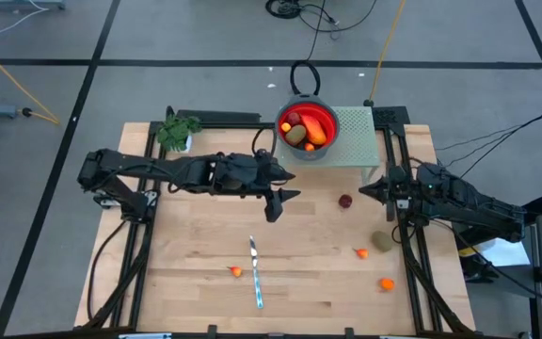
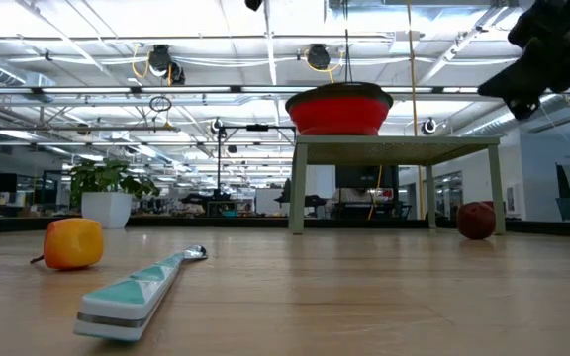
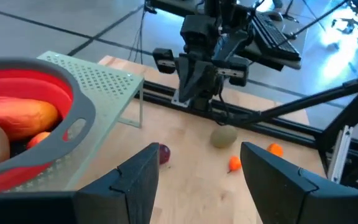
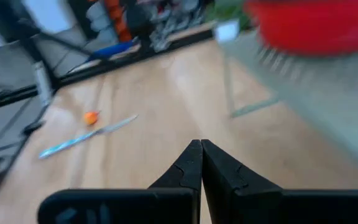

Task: Pick & Place Fruit
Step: Put the kiwi into the red strainer bowl on the shelf

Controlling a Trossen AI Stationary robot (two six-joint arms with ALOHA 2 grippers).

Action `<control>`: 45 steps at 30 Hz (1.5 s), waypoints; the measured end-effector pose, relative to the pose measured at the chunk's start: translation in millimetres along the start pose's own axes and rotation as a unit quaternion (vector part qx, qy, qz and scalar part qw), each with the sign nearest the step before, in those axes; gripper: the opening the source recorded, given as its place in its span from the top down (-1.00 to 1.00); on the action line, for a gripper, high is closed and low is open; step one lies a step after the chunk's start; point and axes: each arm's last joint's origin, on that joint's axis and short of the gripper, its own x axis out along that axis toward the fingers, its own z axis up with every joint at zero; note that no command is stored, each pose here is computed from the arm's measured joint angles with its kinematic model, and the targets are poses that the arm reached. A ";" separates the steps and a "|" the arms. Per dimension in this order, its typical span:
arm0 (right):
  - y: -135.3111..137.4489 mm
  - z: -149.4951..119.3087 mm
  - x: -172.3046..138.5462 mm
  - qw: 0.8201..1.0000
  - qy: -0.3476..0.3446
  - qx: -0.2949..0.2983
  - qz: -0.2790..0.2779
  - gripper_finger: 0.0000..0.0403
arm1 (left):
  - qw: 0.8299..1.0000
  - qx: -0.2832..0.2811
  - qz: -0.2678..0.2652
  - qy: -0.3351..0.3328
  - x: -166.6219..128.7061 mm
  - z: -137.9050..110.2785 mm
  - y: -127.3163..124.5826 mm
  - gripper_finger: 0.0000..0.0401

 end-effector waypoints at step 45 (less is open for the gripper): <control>37.0 43.8 61.4 0.978 0.188 -0.010 0.093 1.00 | 1.000 -0.014 -0.005 0.011 -78.5 -106.6 8.7 -0.12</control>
